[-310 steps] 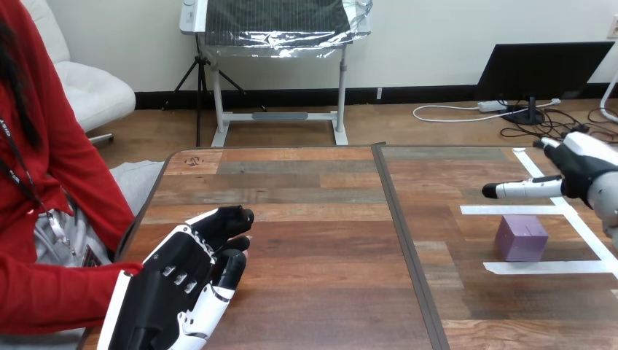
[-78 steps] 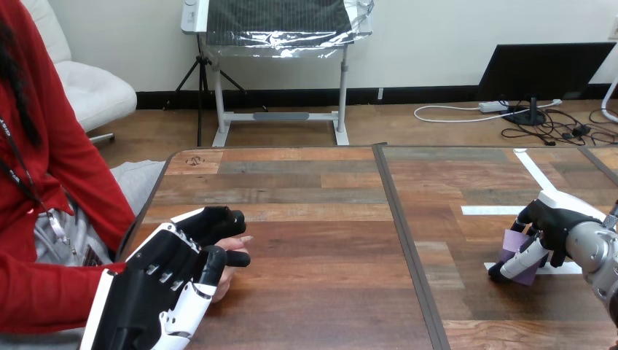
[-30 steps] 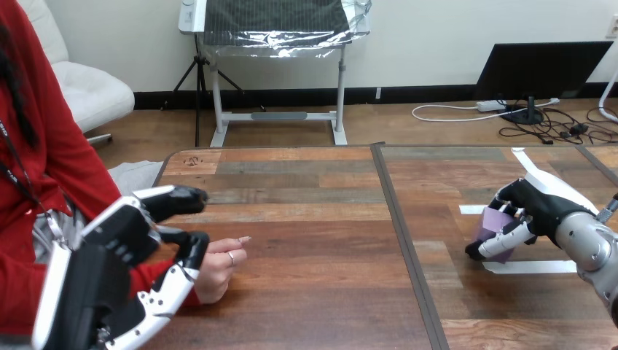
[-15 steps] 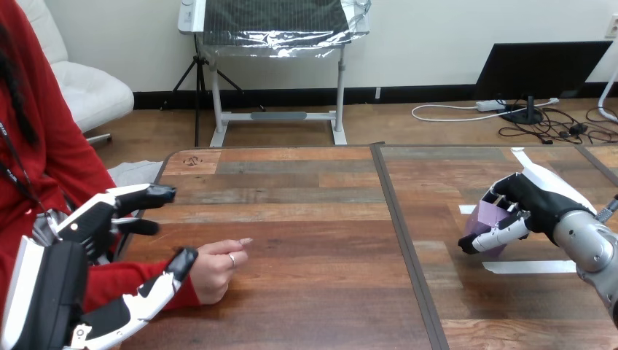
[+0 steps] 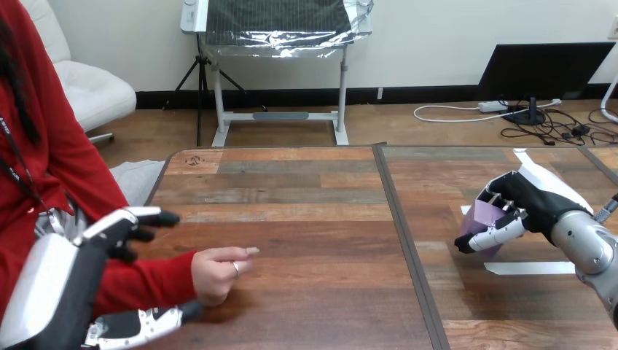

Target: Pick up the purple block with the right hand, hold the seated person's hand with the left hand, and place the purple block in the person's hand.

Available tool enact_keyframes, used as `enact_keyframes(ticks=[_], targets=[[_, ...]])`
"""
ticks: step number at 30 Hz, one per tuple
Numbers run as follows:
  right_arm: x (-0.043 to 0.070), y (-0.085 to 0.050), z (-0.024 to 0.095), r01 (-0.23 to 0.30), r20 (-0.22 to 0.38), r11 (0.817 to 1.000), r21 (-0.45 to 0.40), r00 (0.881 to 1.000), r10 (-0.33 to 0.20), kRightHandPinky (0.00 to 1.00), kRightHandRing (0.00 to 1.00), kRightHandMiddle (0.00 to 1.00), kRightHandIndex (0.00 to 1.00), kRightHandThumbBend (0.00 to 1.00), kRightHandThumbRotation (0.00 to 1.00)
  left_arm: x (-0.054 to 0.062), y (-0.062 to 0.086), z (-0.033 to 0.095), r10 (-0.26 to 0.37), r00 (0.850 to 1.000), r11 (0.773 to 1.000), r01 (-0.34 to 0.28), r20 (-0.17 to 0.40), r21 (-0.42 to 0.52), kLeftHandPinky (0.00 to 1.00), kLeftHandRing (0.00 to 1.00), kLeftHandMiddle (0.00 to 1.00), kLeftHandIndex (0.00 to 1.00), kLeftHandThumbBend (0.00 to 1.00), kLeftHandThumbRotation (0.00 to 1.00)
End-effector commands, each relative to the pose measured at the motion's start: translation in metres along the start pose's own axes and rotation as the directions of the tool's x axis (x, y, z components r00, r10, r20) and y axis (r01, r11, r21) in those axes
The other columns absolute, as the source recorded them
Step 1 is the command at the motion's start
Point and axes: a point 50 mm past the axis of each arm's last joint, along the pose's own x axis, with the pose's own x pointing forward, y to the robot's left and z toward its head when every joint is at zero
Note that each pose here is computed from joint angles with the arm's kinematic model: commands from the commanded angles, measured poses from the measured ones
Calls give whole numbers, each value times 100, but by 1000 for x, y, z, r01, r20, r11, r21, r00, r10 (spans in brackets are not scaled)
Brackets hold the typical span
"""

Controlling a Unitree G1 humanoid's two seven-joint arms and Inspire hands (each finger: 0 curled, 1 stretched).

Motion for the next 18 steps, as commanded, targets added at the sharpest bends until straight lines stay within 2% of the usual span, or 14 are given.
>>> enact_keyframes(ticks=[1,7,18], targets=[[4,-26,21,116,98,993,21,988,-117,42,44,49,51,80,0,20,14,12,7,997,986,-20,79,168,56,69,74,72,99,9],[3,-27,24,127,120,992,22,984,-128,42,44,49,51,80,0,28,12,11,-14,997,978,-1,70,209,54,68,74,73,100,7],[4,-31,29,134,141,991,-11,981,-131,46,46,51,52,79,0,41,9,7,-59,994,962,34,88,270,54,69,74,73,100,4]])
